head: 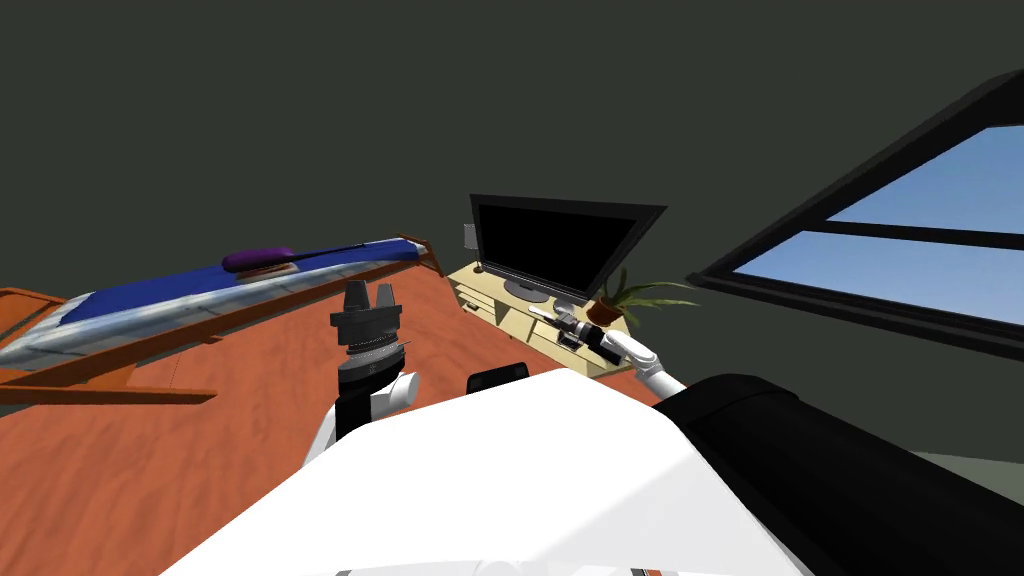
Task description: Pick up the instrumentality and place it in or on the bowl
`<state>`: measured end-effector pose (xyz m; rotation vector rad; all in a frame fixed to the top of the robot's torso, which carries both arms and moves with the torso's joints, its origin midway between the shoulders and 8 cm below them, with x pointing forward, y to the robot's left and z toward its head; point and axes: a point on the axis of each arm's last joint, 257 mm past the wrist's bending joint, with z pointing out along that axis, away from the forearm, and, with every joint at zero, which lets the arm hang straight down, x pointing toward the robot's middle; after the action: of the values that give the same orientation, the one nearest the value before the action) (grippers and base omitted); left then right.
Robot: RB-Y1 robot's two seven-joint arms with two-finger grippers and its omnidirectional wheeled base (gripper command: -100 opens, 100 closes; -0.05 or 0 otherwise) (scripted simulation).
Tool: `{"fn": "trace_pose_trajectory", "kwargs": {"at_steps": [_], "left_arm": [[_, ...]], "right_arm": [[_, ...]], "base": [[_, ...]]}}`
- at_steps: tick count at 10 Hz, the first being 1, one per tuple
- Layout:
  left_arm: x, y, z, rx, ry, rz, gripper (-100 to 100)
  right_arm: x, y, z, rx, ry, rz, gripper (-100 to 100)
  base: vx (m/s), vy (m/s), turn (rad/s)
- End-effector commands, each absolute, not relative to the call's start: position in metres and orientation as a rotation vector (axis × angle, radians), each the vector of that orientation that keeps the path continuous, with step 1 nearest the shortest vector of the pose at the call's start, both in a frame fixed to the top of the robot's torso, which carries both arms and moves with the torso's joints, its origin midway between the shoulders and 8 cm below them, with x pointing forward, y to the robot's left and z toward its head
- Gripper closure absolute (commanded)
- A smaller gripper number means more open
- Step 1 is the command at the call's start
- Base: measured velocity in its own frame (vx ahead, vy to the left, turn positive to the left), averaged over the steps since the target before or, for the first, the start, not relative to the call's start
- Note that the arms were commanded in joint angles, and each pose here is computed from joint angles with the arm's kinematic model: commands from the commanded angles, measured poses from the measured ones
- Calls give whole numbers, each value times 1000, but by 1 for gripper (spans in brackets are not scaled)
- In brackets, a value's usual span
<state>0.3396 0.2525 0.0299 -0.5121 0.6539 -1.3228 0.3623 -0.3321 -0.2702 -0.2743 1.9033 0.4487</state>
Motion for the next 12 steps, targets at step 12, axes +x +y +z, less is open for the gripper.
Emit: {"fn": "trace_pose_trajectory", "kwargs": {"at_steps": [12], "left_arm": [[340, 253, 30, -512, 654, -1323, 0]], "right_arm": [[241, -461, -423, -409, 2449, 168, -100]], "base": [[50, -7, 266]]}}
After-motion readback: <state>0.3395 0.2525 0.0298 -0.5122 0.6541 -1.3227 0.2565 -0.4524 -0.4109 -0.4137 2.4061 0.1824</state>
